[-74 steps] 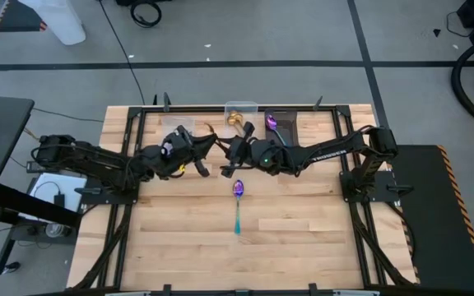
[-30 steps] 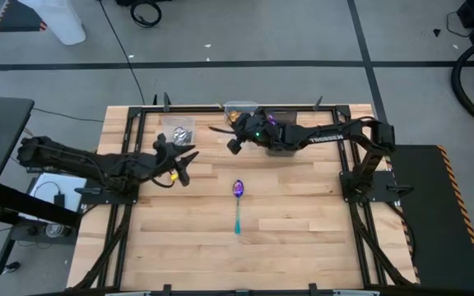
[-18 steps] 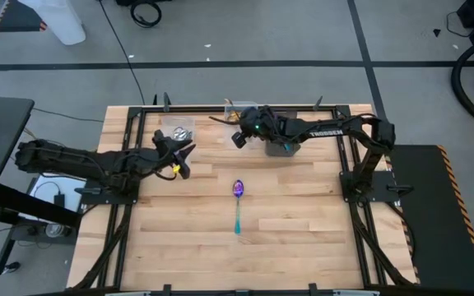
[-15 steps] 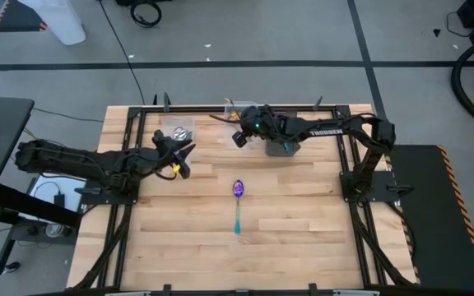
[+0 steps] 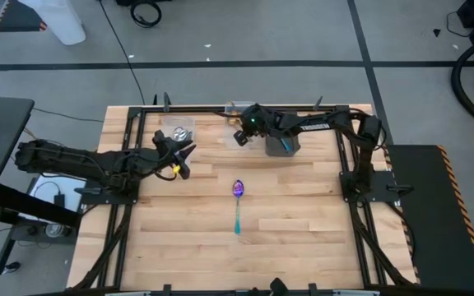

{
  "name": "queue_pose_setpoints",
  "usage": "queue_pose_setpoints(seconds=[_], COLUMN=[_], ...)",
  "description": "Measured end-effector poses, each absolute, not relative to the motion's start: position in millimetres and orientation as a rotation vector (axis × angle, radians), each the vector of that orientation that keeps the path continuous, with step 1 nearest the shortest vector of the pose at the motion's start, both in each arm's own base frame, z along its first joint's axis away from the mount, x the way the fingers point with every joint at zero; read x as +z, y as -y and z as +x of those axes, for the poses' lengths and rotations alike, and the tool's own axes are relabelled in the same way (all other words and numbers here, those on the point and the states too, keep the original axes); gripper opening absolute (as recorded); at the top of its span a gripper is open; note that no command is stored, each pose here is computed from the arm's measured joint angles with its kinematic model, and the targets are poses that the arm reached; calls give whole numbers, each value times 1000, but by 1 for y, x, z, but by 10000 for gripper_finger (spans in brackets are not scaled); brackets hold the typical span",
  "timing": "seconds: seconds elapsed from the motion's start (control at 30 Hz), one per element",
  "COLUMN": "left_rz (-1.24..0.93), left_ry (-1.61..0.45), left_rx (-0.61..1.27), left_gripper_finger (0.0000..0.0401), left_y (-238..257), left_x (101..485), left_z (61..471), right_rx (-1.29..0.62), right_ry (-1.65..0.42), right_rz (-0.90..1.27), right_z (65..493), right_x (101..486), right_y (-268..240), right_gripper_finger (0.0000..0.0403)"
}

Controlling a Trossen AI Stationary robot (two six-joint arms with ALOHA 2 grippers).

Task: Sort silverware by color (type)
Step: Put the gold spoon into the right transparent bin, then put the blue spoon into the black bin

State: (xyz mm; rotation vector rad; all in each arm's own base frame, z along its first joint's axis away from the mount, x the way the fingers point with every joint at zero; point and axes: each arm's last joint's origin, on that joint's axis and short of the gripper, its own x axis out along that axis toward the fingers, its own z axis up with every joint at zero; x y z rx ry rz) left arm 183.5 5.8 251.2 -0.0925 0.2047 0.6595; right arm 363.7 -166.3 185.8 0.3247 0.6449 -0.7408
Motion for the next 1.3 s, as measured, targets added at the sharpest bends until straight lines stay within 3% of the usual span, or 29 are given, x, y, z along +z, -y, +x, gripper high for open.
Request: queue_pose_setpoints(seconds=[0.77, 1.3], left_rz=[-92, -92], left_ry=[-207, -228], left_rx=[660, 625], left_gripper_finger=[94, 94], left_y=[-6, -5], left_x=[251, 249], left_z=[183, 184], right_rx=[-676, -663], right_ry=[-766, -769], right_rz=[571, 550], right_z=[355, 359], right_x=[149, 156], right_y=[187, 189], right_gripper_finger=[35, 93])
